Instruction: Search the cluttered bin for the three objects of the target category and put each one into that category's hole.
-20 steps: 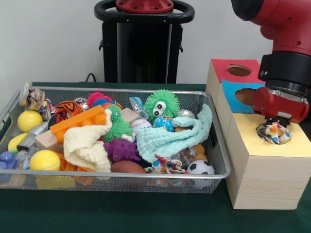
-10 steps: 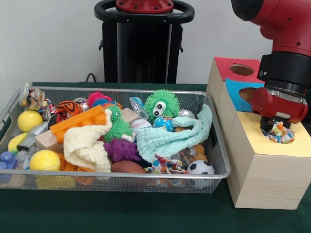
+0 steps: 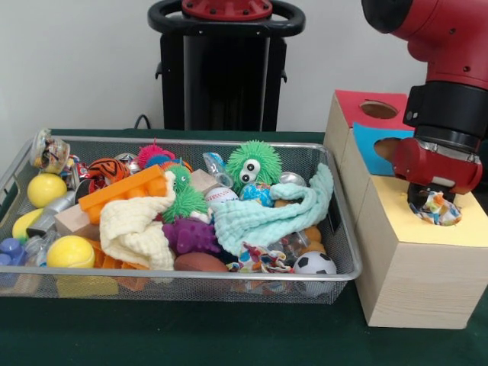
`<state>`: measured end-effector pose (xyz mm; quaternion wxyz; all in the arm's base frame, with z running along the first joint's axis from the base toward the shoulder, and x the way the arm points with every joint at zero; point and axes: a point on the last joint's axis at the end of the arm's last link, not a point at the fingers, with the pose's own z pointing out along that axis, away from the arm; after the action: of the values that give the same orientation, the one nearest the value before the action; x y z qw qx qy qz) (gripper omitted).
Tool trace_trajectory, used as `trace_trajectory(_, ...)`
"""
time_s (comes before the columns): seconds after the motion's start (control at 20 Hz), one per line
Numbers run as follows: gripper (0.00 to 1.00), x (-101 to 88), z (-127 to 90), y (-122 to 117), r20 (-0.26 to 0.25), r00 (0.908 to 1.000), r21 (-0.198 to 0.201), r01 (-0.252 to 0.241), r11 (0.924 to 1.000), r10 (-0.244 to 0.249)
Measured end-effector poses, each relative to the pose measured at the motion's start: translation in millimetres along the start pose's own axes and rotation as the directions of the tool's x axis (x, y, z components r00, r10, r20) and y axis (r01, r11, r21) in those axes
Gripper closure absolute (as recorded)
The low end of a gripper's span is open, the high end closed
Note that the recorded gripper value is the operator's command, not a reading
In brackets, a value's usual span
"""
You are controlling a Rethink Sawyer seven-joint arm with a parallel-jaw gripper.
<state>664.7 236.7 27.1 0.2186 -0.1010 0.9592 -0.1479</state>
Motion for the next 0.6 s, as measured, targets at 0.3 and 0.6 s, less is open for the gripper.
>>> trace_trajectory(0.3,0.00,-0.3,3,-10,-0.024,0.9986,-0.032,-0.049,0.9983,0.048)
trace_trajectory(0.6,0.00,-0.6,1,-16,-0.041,0.9955,-0.084,-0.089,0.9925,0.085)
